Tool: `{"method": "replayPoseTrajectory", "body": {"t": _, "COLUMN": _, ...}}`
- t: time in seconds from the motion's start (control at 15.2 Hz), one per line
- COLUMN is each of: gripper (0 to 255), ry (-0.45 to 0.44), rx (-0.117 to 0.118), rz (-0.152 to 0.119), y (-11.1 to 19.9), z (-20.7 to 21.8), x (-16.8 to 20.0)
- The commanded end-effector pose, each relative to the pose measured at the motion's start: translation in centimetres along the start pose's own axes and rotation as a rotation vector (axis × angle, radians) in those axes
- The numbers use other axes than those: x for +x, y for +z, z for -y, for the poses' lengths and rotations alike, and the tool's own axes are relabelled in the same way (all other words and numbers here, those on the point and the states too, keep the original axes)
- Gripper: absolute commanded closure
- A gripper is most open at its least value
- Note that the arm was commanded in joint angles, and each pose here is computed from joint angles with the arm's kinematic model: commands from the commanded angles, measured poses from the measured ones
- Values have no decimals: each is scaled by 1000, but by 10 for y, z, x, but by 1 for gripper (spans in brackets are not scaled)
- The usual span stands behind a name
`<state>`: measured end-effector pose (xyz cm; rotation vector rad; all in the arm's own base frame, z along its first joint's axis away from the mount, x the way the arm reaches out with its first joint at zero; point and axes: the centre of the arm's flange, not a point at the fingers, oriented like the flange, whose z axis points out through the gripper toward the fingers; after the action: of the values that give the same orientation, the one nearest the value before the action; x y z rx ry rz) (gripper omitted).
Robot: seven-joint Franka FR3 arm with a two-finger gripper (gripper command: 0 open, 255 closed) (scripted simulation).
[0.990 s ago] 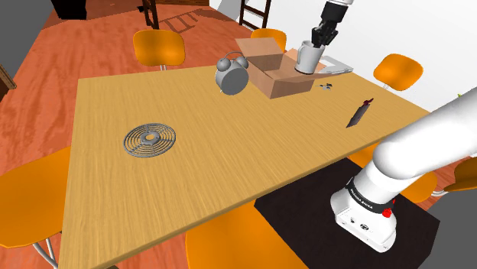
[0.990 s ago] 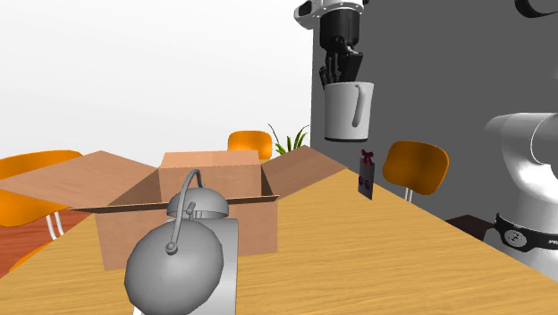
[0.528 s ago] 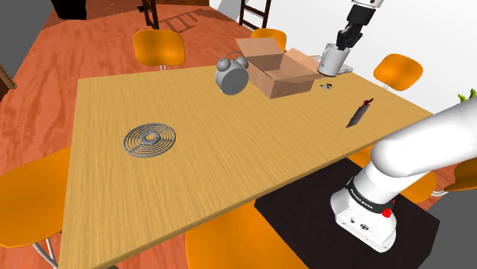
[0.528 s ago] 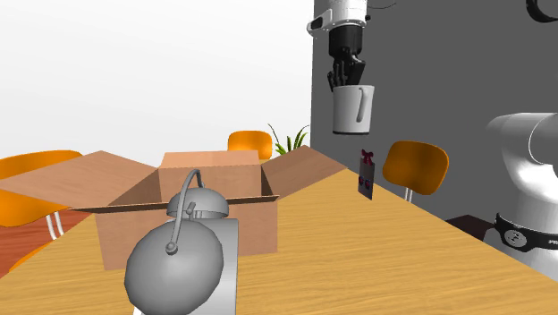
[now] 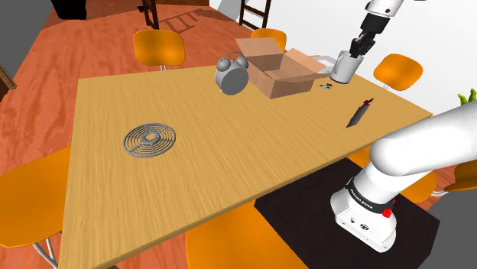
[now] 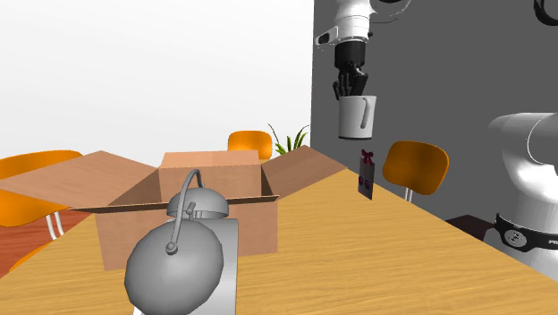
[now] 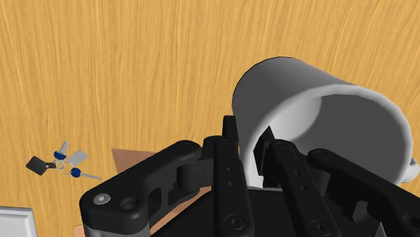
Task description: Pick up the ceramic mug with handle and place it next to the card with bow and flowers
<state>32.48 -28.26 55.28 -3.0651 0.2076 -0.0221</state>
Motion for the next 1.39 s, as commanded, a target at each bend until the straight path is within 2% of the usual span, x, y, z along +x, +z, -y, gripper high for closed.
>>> {"method": "replayPoseTrajectory", "body": {"t": 0.0, "gripper": 255, "ry": 0, "rx": 0, "rz": 0, "y": 10, "z": -1, "x": 0}}
{"method": "replayPoseTrajectory", "body": {"t": 1.32, "gripper": 255, "ry": 0, "rx": 0, "rz": 0, "y": 116, "z": -8, "x": -1}}
